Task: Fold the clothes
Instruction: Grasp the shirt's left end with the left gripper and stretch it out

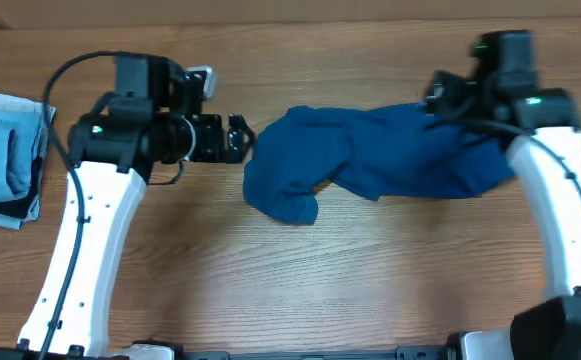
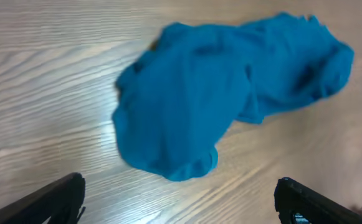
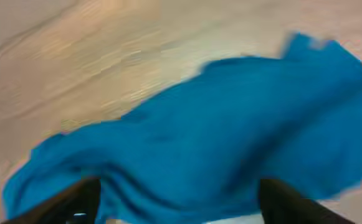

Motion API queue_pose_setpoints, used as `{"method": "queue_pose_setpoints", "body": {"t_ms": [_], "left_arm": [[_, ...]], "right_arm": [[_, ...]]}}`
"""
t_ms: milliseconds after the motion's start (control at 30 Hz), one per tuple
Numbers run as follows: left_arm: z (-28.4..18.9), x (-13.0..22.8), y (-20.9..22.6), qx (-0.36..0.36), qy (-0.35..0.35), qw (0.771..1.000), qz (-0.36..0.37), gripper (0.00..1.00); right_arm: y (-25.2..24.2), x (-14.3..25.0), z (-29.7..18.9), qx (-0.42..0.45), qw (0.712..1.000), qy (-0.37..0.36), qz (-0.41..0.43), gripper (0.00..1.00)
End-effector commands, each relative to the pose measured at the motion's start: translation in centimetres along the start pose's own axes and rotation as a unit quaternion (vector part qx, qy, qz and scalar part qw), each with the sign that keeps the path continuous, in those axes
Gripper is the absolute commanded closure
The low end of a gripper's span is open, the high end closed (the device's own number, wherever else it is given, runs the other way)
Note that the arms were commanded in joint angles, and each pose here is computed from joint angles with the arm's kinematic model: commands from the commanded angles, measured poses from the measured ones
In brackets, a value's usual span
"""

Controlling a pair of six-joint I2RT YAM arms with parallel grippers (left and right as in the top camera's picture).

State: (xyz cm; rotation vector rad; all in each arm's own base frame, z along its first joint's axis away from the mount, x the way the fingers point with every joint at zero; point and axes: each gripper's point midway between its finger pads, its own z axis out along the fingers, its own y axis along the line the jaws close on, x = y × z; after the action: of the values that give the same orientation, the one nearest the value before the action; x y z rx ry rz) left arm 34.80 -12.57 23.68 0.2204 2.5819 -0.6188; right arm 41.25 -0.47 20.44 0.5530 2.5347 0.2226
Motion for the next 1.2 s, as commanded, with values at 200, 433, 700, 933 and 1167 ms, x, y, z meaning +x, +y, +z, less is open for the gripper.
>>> {"method": "queue_pose_setpoints", "body": {"t_ms": [200,433,700,933,1167], "left_arm": [[8.0,5.7,-2.7,-0.065,0.155,0.974,0.150,0.11],[13.5,9.0,-1.0,-0.105,0.240,0.950,0.169,0.07],[17.3,8.9,0.2,-0.110,0.239,0.947,0.186,0.32],[17.4,6.9,0.6,-0.130,0.207,0.953,0.181,0.89],[10.0,-1.7,-0.3,-0.189,0.136,0.958,0.166,0.96]], "right_arm": [[-6.0,5.3,7.8,0.002,0.976,0.189,0.104,0.12],[-9.0,7.5,7.5,0.083,0.968,0.215,0.101,0.05],[-10.1,10.2,10.6,0.086,0.963,0.210,0.143,0.07],[-9.8,8.6,12.6,0.064,0.974,0.157,0.149,0.96],[-6.6,3.0,7.0,0.015,0.987,0.103,0.122,0.96]]}}
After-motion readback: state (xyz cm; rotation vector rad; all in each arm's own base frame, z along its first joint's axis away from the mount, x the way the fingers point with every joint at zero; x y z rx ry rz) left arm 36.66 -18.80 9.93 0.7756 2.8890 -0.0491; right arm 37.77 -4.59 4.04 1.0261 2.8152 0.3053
